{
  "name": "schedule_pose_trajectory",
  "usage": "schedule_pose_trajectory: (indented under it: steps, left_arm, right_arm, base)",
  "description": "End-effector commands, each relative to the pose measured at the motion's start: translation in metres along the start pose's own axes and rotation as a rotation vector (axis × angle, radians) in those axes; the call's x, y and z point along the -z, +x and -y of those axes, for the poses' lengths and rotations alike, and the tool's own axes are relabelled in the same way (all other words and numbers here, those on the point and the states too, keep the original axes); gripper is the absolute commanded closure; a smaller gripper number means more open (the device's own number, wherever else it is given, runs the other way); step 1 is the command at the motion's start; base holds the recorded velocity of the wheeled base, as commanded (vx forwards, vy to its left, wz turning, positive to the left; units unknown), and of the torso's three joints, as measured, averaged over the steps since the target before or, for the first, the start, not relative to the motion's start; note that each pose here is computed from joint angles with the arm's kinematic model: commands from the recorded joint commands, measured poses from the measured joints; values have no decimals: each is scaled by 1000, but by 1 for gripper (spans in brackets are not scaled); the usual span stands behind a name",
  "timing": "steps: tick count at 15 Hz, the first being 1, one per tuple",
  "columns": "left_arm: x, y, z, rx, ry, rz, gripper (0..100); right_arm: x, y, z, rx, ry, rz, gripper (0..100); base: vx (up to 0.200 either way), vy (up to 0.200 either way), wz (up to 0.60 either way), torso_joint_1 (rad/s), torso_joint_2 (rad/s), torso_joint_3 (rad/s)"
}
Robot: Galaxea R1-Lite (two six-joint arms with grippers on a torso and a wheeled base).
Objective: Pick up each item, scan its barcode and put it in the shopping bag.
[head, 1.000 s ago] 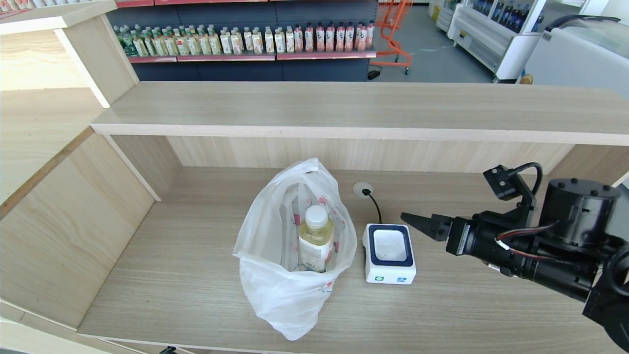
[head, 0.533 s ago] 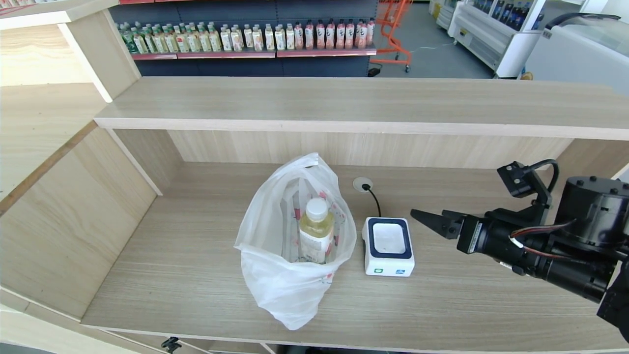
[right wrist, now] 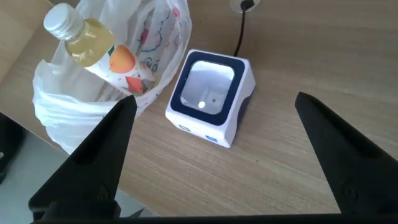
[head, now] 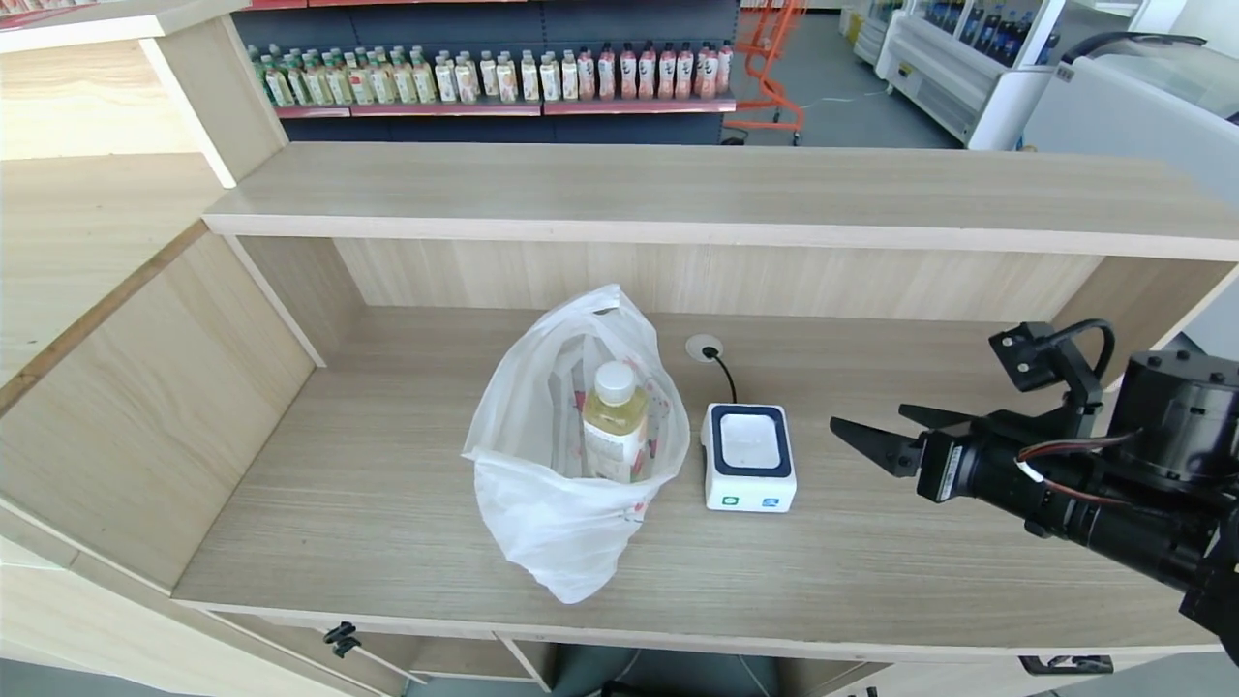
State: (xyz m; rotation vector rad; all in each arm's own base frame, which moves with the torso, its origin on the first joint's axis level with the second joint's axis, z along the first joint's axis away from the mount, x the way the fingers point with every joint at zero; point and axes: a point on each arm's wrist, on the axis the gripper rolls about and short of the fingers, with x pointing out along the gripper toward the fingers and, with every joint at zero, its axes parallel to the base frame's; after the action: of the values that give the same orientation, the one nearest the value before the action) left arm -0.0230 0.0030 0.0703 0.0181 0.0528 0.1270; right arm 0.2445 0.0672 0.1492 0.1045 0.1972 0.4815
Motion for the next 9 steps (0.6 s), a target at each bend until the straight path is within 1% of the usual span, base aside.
schedule_pose_trajectory:
  steps: [1,3,4,6,9]
  left_arm:
    - [0,0,0,-1,2,0,0]
    - [0,0,0,-1,2,0,0]
    - [0,0,0,-1,2,0,0]
    - [0,0,0,-1,2,0,0]
    - [0,0,0,-1,2,0,0]
  right_arm:
    - [-6,-7,3,20,-6,29,0]
    - [-5,-18,9,58,-13,13,0]
    - [-1,-24,17,99,-34,-28,0]
    - [4,-35,31,167,-125,-116,0]
    - [2,-43,29,175,-125,-138,0]
  base:
    - [0,-200,0,2,2,7]
    - [0,-200,0,5,0,2]
    - [0,-200,0,-2,-2,2]
    - [0,-200,0,5,10,0]
    - [0,-200,0,-1,5,1]
